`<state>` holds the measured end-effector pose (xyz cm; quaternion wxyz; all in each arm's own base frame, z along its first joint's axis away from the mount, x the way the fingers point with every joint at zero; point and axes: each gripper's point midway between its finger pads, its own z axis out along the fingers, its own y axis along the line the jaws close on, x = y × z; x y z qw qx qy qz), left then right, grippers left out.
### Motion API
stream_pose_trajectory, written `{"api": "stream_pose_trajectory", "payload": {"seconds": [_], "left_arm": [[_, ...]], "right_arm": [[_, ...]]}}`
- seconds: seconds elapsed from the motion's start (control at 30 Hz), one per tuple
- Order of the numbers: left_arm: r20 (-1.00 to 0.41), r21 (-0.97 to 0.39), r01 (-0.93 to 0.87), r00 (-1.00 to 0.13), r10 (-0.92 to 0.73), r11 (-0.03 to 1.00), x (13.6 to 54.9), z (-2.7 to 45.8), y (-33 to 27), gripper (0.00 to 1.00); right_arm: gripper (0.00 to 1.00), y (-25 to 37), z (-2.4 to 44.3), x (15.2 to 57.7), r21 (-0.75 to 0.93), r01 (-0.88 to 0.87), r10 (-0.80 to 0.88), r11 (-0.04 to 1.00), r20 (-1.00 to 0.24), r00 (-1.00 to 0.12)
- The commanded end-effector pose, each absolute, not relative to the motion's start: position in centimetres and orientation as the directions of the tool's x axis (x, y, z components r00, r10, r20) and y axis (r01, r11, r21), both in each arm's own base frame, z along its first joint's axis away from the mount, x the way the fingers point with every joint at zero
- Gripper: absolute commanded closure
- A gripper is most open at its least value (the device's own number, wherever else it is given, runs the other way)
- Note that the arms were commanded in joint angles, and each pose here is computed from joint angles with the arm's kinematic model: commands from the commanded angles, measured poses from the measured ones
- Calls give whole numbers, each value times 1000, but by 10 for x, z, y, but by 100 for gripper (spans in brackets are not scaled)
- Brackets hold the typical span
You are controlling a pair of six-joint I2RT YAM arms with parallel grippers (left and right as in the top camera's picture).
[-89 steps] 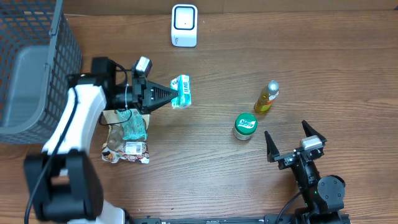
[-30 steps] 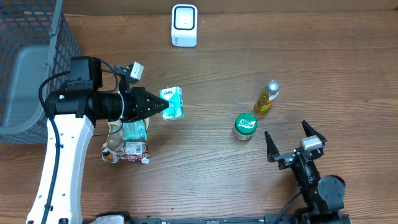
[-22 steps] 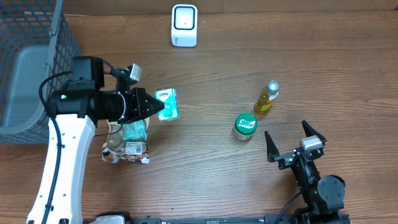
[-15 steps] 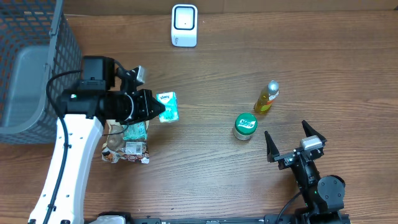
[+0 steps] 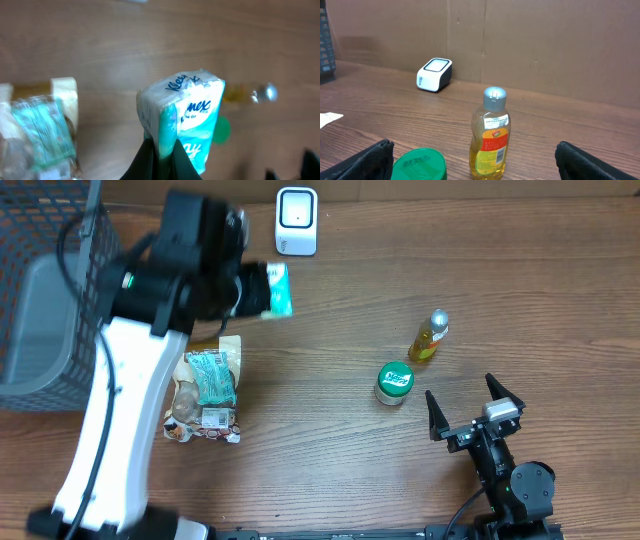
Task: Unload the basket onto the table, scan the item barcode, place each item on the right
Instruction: 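Carry the tissue pack up to the white scanner with the left gripper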
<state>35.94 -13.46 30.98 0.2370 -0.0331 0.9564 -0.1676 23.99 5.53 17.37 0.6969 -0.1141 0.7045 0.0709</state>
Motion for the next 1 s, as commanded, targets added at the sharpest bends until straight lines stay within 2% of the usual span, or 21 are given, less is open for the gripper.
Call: {"api": "stream_pose_trajectory", "payload": {"seconds": [0.0, 0.1, 0.3, 0.6, 0.77, 0.97], "left_arm": [[-489, -195, -54, -860, -144, 979, 404, 305, -123, 96], [-538, -142, -44, -835, -114, 989, 442, 303, -125, 96], [-673, 73, -89, -739, -17, 993, 521, 277, -117, 96], [-746, 346, -23, -612, 261, 938, 595, 235, -154, 96], [-708, 508, 10, -564, 424, 861, 623, 208, -169, 96], [-563, 706, 83, -538, 628, 703, 647, 170, -171, 96]], "right_arm": [[0, 54, 171, 240, -57, -251, -59, 966, -998, -2], [0, 54, 171, 240, -57, -251, -59, 966, -998, -2], [0, 54, 171, 240, -57, -251, -59, 966, -998, -2], [0, 54, 171, 240, -57, -251, -59, 966, -998, -2], [0, 54, 171, 240, -57, -251, -59, 966, -998, -2], [0, 54, 171, 240, -57, -251, -59, 966, -998, -2]]}}
